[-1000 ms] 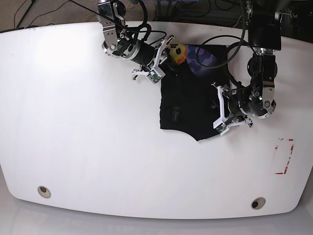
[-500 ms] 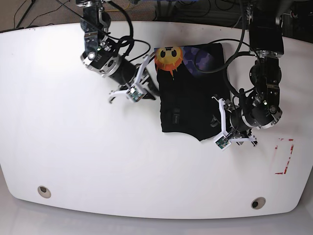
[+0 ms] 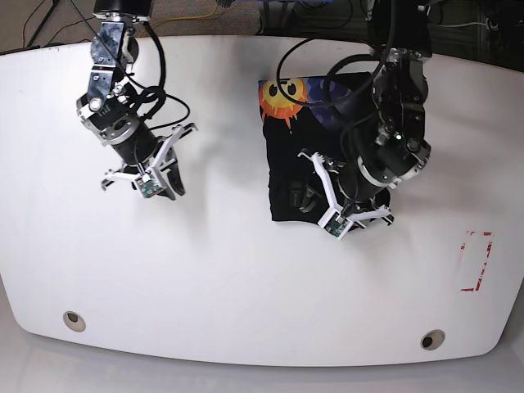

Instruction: Layout the t-shirt on the table in an organized manner, then fold the t-shirt properly

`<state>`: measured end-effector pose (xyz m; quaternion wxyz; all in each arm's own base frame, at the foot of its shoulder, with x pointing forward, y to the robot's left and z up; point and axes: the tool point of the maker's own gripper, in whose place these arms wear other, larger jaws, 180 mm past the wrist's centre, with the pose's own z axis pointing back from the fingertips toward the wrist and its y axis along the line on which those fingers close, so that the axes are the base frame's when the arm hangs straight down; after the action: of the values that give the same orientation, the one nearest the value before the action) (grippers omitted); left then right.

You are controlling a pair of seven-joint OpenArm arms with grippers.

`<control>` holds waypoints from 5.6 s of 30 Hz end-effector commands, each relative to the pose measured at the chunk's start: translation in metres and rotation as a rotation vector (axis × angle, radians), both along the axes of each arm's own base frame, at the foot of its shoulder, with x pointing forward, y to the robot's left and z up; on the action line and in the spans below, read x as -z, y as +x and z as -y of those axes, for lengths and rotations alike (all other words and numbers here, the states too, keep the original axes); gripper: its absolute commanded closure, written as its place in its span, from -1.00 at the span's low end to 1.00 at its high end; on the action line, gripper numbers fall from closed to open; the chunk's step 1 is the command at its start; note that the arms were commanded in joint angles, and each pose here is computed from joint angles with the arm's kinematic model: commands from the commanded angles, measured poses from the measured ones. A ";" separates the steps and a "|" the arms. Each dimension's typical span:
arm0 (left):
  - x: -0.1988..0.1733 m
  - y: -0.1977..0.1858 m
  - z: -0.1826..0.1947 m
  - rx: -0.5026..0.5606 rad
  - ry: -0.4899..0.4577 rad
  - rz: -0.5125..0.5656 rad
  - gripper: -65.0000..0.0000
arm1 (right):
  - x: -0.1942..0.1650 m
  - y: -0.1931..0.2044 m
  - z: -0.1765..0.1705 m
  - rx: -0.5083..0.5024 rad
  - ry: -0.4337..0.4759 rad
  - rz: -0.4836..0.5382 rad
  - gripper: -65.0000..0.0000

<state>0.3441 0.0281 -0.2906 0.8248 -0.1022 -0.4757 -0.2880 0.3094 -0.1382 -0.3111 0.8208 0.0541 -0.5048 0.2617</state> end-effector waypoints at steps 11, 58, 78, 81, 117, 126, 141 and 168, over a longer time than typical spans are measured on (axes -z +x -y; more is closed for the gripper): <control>0.036 -0.032 0.041 -0.157 -0.212 0.079 0.24 | -0.018 0.004 0.036 0.089 -0.004 0.063 0.75; 0.129 -0.099 -0.268 -0.143 0.352 -0.268 0.24 | 0.005 -0.021 0.035 0.090 -0.003 -0.016 0.77; 0.107 -0.103 -0.371 -0.208 0.452 -0.329 0.24 | 0.008 -0.025 0.036 0.092 -0.002 -0.024 0.77; 0.101 -0.095 -0.371 -0.205 0.451 -0.311 0.24 | 0.008 -0.025 0.036 0.092 -0.002 -0.026 0.77; -0.048 0.010 -0.290 -0.317 0.197 0.393 0.24 | -0.010 -0.025 0.007 0.005 0.041 0.180 0.75; -0.026 -0.029 -0.218 -0.310 0.010 0.475 0.24 | 0.005 -0.033 0.021 0.094 0.115 0.256 0.75; 0.043 -0.172 -0.151 -0.397 -0.112 0.140 0.24 | 0.050 -0.143 0.031 0.219 0.249 0.026 0.77; 0.165 -0.418 -0.113 -0.336 -0.102 -0.626 0.24 | 0.098 -0.354 -0.001 0.336 0.295 -0.524 0.78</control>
<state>-0.0749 0.1307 -0.4458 0.9585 -0.1565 -0.2232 -0.0836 -0.0293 -0.1425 -0.4057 0.9348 0.1404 -0.3241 0.0366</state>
